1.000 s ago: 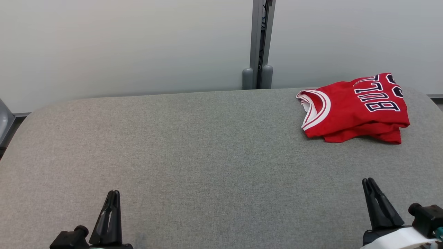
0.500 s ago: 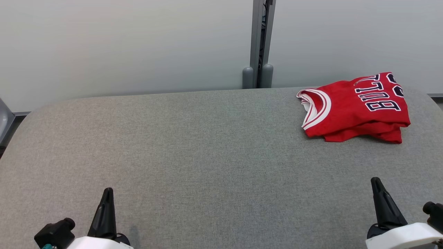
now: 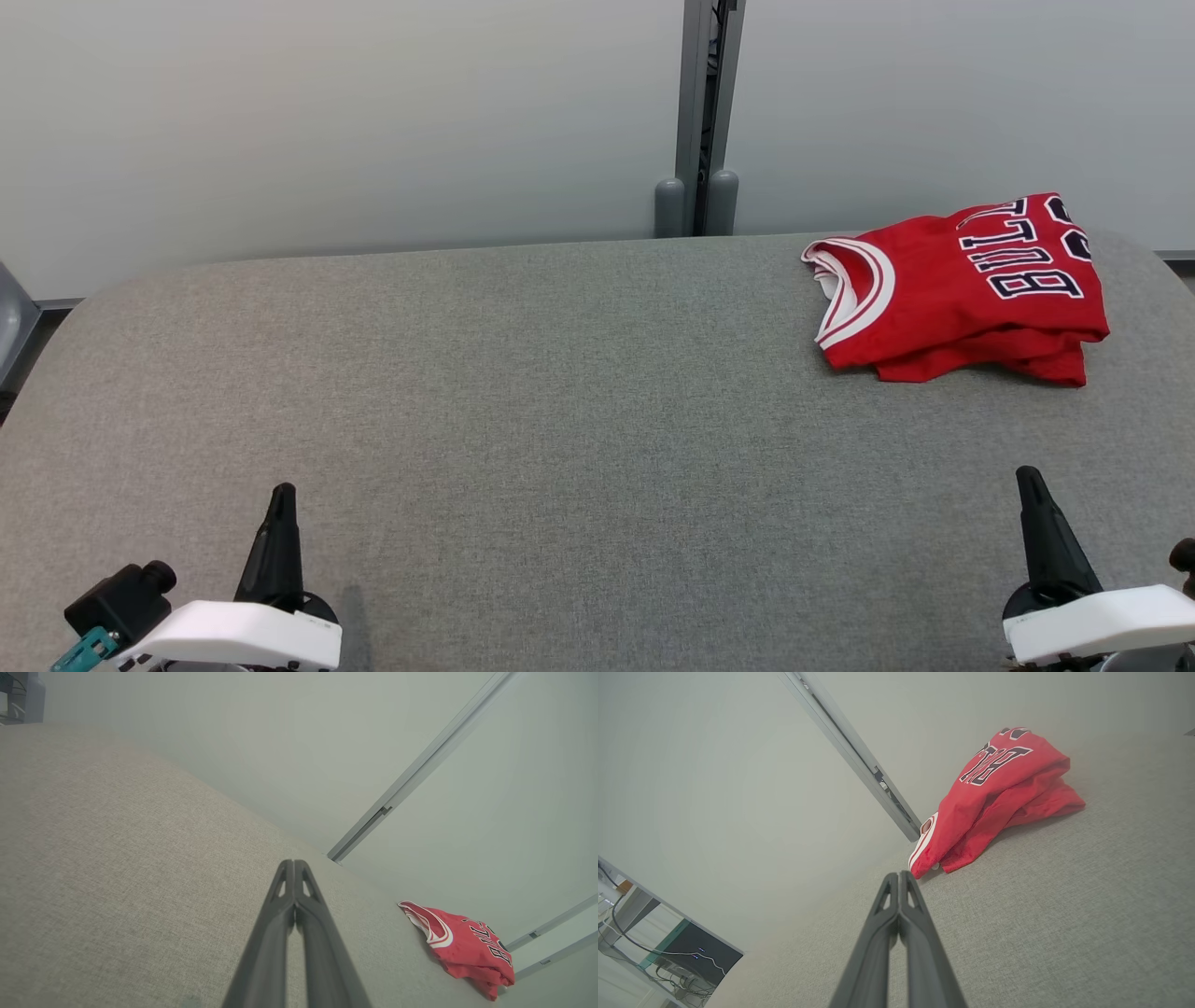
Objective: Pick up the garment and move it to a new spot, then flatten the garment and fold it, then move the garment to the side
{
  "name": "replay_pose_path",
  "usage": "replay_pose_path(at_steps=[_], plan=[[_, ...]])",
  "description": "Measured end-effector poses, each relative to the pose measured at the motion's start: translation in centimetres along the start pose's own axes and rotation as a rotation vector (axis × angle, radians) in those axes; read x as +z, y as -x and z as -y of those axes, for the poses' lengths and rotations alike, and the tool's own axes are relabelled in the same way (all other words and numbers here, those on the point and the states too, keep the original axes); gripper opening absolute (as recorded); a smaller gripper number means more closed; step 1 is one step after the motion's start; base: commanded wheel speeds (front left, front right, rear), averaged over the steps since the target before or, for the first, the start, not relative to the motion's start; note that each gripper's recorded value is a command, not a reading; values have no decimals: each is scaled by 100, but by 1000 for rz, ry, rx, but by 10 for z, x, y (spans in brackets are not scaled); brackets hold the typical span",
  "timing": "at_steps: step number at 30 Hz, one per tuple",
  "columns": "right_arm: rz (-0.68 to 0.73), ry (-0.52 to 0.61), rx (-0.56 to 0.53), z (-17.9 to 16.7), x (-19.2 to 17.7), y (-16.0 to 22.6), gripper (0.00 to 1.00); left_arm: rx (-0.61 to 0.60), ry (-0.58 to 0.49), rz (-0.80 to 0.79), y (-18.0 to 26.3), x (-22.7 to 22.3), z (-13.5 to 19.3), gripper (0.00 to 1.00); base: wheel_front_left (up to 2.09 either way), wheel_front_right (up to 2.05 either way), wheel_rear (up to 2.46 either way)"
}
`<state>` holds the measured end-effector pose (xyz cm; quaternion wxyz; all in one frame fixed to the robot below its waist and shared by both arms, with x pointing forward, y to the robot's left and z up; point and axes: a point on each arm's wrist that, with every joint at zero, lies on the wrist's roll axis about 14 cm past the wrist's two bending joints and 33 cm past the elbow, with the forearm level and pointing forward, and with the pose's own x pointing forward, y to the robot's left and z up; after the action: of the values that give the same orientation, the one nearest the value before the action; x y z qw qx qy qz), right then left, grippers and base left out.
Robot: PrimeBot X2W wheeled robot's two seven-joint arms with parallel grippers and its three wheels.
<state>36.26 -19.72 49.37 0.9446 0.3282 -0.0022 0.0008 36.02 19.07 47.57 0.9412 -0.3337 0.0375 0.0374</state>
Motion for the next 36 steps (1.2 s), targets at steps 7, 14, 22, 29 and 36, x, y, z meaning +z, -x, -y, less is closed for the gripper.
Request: replay_pose_path(at_steps=[7,14,22,29,36], plan=[[3,-93,-20,2,1,-1,0,4,95,-16,-6,0,0,0,0,0,0],[16,-180,-33,4,4,-4,0,-1,180,-27,-12,2,2,0,0,0,0],[22,-277,-46,5,5,-6,0,1,276,-43,-17,2,2,0,0,0,0],[29,-353,-56,6,7,-7,0,-14,350,-50,-23,5,7,0,0,0,0],[37,-426,-54,4,9,-11,0,-22,421,-61,-28,6,9,0,0,0,0]])
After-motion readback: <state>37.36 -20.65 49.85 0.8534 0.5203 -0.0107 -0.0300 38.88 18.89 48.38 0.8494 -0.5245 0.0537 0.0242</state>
